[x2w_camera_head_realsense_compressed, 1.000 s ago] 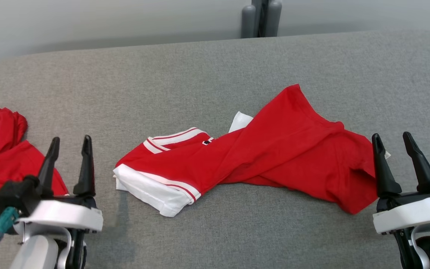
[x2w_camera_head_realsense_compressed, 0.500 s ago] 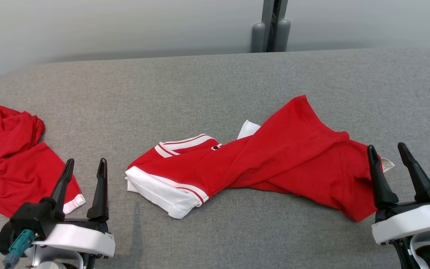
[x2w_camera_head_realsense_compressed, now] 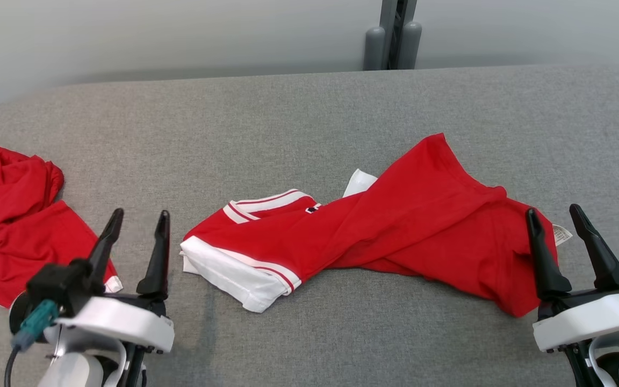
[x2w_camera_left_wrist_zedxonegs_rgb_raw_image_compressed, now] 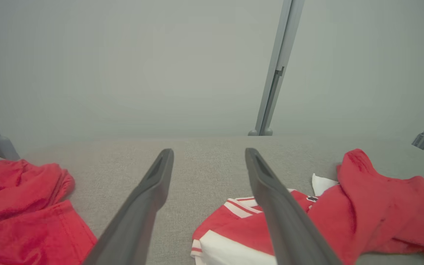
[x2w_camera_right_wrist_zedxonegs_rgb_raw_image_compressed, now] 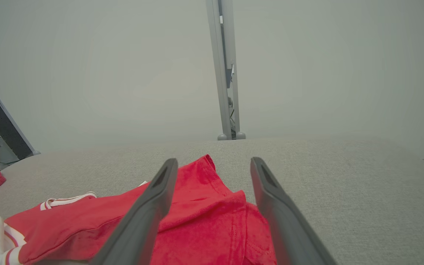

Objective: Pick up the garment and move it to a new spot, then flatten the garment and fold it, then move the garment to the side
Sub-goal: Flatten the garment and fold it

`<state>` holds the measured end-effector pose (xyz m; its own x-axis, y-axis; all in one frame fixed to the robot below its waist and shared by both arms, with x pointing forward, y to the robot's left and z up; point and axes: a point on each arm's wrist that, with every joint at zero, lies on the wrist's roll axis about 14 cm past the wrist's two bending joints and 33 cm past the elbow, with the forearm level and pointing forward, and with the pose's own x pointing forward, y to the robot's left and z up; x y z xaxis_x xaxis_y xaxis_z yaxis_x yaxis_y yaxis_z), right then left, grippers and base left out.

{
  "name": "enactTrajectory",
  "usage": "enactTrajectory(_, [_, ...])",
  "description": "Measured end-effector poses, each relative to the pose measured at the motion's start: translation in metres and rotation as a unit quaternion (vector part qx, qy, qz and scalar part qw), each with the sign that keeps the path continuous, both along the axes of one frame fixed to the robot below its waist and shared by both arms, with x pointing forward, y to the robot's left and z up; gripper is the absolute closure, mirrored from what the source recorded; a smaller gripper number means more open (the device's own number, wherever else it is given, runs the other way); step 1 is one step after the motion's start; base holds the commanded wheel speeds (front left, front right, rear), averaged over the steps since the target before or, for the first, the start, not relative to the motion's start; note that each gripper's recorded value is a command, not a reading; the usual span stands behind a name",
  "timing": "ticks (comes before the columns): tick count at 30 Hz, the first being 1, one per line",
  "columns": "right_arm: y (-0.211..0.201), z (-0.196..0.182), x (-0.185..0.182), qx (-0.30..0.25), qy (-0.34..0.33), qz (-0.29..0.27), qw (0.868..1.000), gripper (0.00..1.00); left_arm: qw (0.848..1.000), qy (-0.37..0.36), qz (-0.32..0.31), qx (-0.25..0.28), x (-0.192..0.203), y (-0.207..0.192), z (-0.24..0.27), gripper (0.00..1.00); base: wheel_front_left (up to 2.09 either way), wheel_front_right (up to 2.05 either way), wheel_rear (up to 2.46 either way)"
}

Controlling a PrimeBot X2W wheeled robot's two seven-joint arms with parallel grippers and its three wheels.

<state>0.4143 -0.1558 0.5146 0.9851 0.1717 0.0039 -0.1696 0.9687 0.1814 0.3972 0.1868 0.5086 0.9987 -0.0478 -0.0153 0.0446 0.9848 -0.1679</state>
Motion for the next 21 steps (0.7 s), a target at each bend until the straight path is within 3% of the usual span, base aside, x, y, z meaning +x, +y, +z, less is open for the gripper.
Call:
enactTrajectory(7, [0.002, -0.008, 0.003, 0.002, 0.012, 0.003, 1.000, 0.00, 0.991, 0.114, -0.067, -0.030, 0.011, -0.021, -0.048, 0.00, 0.00, 0.00, 0.00])
enactTrajectory(12, [-0.004, -0.018, 0.003, 0.007, 0.025, -0.007, 1.000, 0.00, 0.974, 0.199, -0.091, -0.052, 0.008, -0.029, -0.091, 0.00, 0.00, 0.00, 0.00])
enactTrajectory(21, [-0.012, -0.028, 0.003, 0.012, 0.037, -0.021, 0.999, 0.00, 0.963, 0.239, -0.087, -0.085, 0.010, -0.029, -0.119, 0.00, 0.00, 0.00, 0.00])
